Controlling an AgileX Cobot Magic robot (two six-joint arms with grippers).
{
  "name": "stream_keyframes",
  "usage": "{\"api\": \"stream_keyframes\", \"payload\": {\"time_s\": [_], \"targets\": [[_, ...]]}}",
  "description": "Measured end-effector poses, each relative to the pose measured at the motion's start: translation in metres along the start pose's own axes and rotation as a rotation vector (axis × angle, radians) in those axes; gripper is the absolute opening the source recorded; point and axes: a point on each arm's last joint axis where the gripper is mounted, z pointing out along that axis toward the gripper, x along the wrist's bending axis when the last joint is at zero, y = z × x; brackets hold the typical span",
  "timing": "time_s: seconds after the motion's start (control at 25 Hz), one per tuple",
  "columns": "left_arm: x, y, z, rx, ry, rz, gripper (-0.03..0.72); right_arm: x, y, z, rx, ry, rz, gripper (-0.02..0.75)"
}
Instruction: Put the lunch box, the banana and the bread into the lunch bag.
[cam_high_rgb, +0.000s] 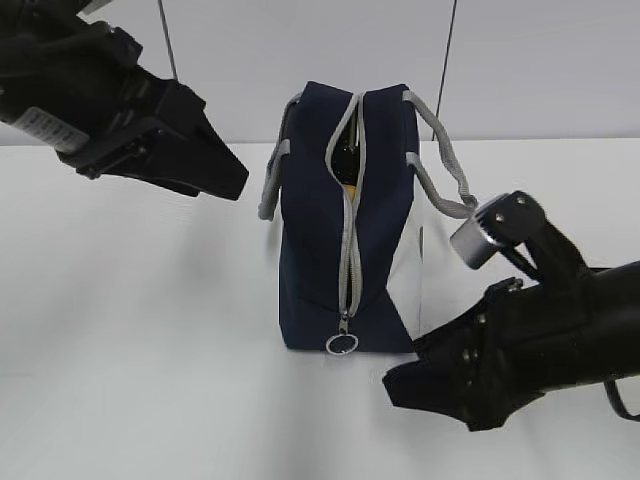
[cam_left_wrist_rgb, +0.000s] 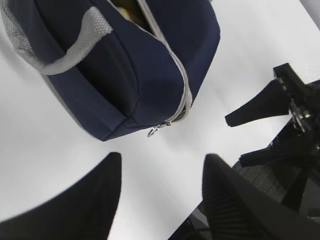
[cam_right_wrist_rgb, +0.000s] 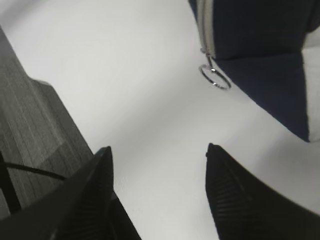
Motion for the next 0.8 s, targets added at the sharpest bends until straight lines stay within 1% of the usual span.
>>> {"api": "stream_keyframes", "payload": {"time_s": [0.12, 0.2, 0.28, 0.52, 0.64, 0.8], "targets": [[0.0, 0.0, 0.0, 0.004, -0.002, 0.0, 0.375, -0.003, -0.004, 0.014, -0.011, 0.071, -0.071, 0.435], [0.0, 0.0, 0.0, 0.005, -0.002, 0.0, 0.375, -0.006, -0.004, 0.022, -0.039, 0.094, -0.121, 0.435], [0.0, -0.001, 0.0, 0.011, -0.004, 0.0, 0.371, -0.01, -0.007, 0.029, -0.05, 0.093, -0.183, 0.435], [0.0, -0.002, 0.0, 0.02, -0.004, 0.003, 0.362, -0.021, -0.009, 0.044, -0.096, 0.068, -0.251, 0.435], [0.0, -0.002, 0.0, 0.02, -0.003, 0.003, 0.362, -0.026, -0.015, 0.052, -0.088, 0.073, -0.242, 0.435], [0.0, -0.002, 0.0, 0.022, -0.001, 0.006, 0.362, -0.029, -0.019, 0.062, -0.084, 0.11, -0.22, 0.435]]}}
